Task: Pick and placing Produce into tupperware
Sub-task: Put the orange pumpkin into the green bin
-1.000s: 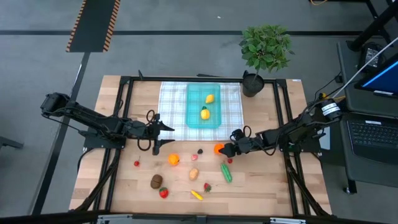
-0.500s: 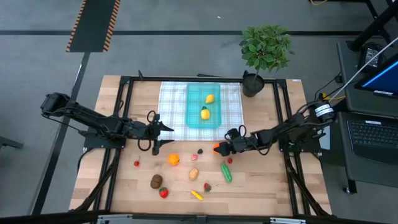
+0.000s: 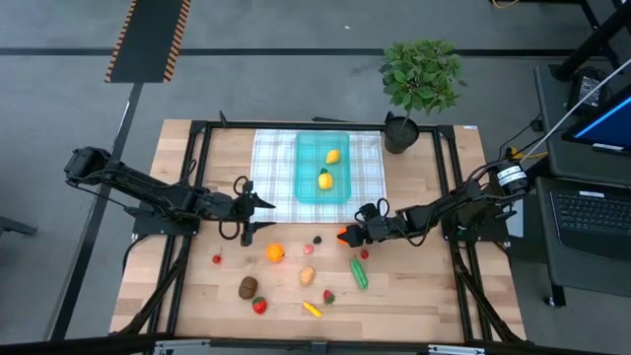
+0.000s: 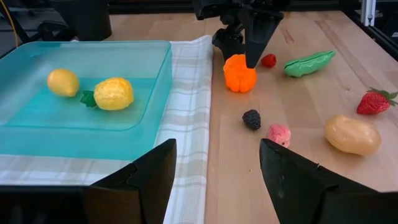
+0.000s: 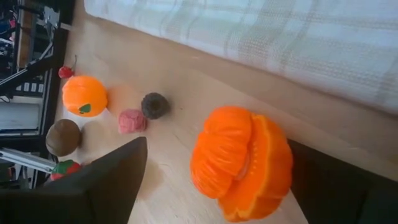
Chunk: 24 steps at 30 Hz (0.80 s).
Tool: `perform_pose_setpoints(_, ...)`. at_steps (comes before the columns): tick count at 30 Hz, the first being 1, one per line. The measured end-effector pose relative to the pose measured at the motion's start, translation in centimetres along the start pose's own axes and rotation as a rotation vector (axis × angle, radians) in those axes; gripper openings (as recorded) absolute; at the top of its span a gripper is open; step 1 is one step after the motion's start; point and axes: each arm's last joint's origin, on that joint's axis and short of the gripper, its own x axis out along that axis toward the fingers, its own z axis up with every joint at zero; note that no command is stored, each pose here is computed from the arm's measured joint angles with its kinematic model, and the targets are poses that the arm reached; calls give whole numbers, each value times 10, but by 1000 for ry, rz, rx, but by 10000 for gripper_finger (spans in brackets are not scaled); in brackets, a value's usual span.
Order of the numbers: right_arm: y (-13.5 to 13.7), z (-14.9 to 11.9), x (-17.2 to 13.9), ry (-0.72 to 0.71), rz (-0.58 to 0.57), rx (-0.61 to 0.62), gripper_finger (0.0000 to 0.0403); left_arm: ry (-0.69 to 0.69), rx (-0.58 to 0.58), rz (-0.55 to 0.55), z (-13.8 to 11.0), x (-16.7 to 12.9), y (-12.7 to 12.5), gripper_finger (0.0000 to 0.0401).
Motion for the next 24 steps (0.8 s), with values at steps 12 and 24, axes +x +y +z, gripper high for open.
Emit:
perform_pose_setpoints(12, -2, 0, 0, 4, -15, -5, 226, 0, 0, 0, 0, 0, 0, 222)
perform_pose_setpoints(24, 0, 0, 0, 5, 9, -25, 157, 0, 0, 0, 0, 0, 0, 222)
